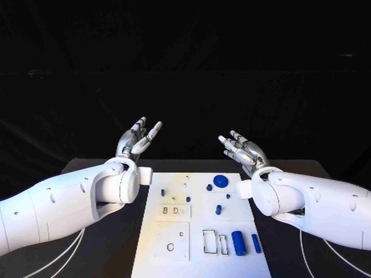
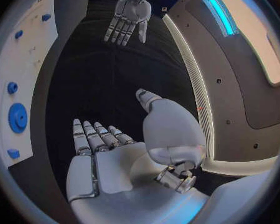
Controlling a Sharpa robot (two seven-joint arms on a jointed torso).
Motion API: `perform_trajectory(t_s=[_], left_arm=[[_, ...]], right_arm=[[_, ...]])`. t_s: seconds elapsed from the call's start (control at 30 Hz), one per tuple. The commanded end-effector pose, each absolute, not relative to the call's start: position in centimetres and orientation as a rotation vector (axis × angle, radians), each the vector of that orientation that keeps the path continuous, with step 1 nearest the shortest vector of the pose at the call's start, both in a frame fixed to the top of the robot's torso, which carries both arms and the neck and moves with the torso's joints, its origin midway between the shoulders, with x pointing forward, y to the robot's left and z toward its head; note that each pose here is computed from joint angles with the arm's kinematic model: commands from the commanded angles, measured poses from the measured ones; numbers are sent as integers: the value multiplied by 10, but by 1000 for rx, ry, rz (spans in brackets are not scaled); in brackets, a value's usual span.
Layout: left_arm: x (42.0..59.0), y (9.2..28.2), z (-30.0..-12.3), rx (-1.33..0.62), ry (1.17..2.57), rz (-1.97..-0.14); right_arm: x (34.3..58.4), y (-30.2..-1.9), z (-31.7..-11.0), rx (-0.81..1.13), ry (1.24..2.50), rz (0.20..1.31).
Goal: Assemble the parts on the task board
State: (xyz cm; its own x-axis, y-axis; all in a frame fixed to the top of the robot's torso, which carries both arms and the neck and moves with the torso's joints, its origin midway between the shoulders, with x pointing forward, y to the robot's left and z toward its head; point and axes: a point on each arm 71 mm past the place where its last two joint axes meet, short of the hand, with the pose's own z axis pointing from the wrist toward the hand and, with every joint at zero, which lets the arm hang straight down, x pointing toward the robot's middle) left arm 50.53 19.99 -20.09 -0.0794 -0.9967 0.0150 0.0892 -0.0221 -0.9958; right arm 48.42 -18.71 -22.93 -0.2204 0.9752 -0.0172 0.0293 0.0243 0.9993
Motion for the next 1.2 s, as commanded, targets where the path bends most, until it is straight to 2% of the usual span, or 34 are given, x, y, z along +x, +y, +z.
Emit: perform_trajectory(t_s=[0.03,0.27,0.3,0.63,0.8,1.2], left_arm=[[505,194,-197,-1068,1192,-1410],[505,194,-197,-1068,1192,-1410],[505,214,-197,-1075,1229,-1455],[505,212,-188,-998,1289,-1495],[501,211,-183,-957,1327,-1523],[476,214,-165,-915,1390,-1591]], right_arm=[[484,-175,-229,1018,1546,1487],[486,-173,-229,982,1599,1516],[500,-200,-206,619,1504,1345],[506,-209,-185,329,1503,1220],[508,-211,-181,177,1555,1144],[507,-208,-180,-224,1746,713]])
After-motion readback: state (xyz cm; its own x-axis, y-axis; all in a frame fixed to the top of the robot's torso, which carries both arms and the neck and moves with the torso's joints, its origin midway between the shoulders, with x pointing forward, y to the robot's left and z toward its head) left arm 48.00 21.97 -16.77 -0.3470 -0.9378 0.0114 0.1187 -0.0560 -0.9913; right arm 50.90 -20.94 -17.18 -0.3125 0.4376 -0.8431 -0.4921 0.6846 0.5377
